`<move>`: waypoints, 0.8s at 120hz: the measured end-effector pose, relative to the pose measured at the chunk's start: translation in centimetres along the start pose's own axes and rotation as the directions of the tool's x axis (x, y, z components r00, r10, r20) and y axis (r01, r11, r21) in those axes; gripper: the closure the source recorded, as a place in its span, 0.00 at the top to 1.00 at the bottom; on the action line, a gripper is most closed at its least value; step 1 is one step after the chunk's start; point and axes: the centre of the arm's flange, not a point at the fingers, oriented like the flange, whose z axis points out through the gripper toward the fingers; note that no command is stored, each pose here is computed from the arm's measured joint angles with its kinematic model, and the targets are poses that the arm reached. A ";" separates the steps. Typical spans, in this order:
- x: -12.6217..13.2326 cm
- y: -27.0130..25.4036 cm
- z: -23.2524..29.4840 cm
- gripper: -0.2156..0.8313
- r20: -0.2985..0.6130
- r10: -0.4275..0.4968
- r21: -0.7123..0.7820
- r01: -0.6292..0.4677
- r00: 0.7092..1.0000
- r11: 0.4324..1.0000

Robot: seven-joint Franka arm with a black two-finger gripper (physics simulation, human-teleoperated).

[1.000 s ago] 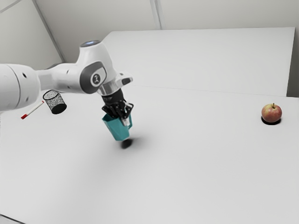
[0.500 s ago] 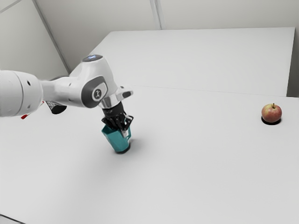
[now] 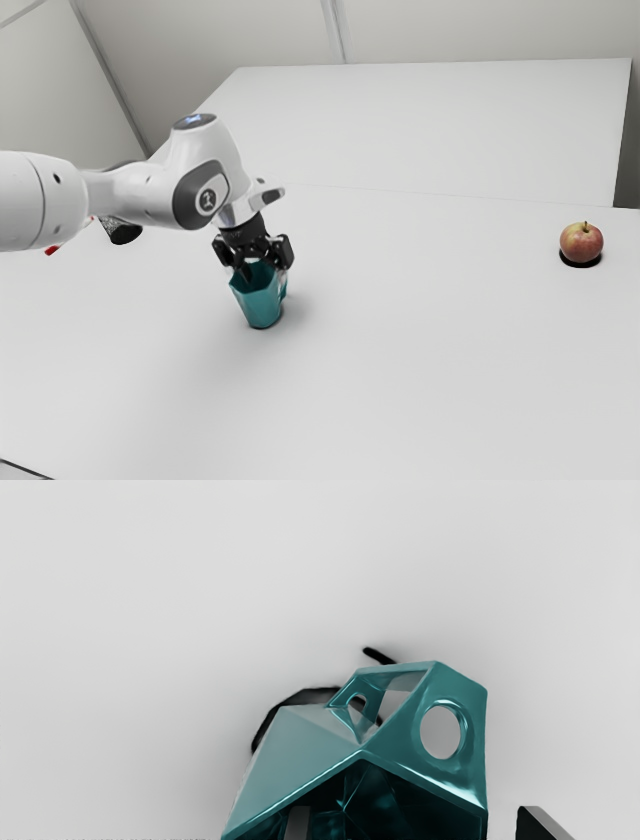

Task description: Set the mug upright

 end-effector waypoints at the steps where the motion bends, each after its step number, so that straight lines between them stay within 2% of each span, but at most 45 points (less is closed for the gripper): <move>1: 0.0 0.1 -0.1 0.63 -0.002 0.002 0.000 -0.002 1.000 1.000; 32: -0.8 2.8 -5.6 0.74 -0.097 0.051 -0.007 -0.052 0.994 0.999; 49: -0.1 4.4 -9.8 0.77 -0.154 0.124 0.044 -0.119 0.980 0.992; 96: -0.7 7.4 -18.8 0.79 -0.149 0.217 0.117 -0.200 0.965 0.973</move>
